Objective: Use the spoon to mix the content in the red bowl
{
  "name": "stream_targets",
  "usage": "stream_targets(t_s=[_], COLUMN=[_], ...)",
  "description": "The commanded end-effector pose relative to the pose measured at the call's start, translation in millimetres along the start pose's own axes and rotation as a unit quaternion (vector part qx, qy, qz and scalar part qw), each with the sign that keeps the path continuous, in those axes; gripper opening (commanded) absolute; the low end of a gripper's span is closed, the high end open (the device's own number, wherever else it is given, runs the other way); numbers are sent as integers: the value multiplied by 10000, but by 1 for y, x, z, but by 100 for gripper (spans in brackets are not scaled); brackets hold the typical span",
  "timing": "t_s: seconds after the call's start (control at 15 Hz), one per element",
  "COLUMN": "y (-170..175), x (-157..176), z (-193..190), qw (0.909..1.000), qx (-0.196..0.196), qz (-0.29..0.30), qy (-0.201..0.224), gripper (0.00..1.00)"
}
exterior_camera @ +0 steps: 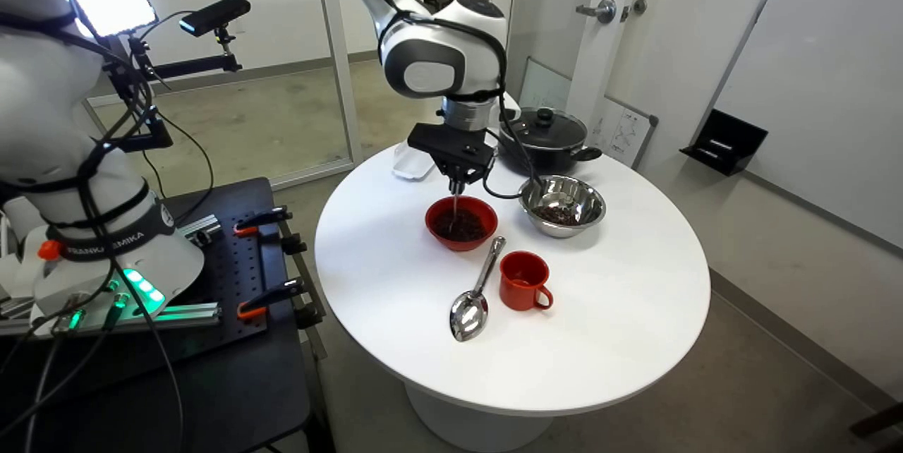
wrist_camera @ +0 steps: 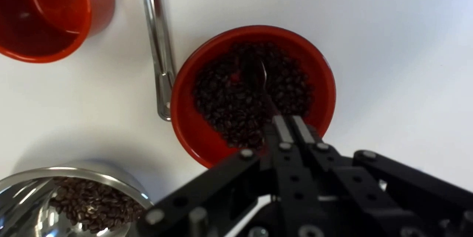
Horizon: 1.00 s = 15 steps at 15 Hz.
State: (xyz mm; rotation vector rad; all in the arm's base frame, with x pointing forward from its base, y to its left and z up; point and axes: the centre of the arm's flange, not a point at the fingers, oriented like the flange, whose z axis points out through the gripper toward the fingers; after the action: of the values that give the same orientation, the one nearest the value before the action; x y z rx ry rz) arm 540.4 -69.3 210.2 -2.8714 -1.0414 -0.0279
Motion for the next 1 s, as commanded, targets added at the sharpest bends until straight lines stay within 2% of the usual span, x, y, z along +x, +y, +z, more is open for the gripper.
stream_targets(t_s=[0.0,0.13,0.4,0.6,0.93], y=[-9,-16,-22,-23,-11], x=[1,2,6,9,16], z=[-3,4,13,20,12], qw=[9992,9986,9983,9987,9976], qx=[382,522,550,434,-3], qz=[14,41,58,76,224], qy=[-140,-90,162,274,652], gripper=[1,1,1,1,1])
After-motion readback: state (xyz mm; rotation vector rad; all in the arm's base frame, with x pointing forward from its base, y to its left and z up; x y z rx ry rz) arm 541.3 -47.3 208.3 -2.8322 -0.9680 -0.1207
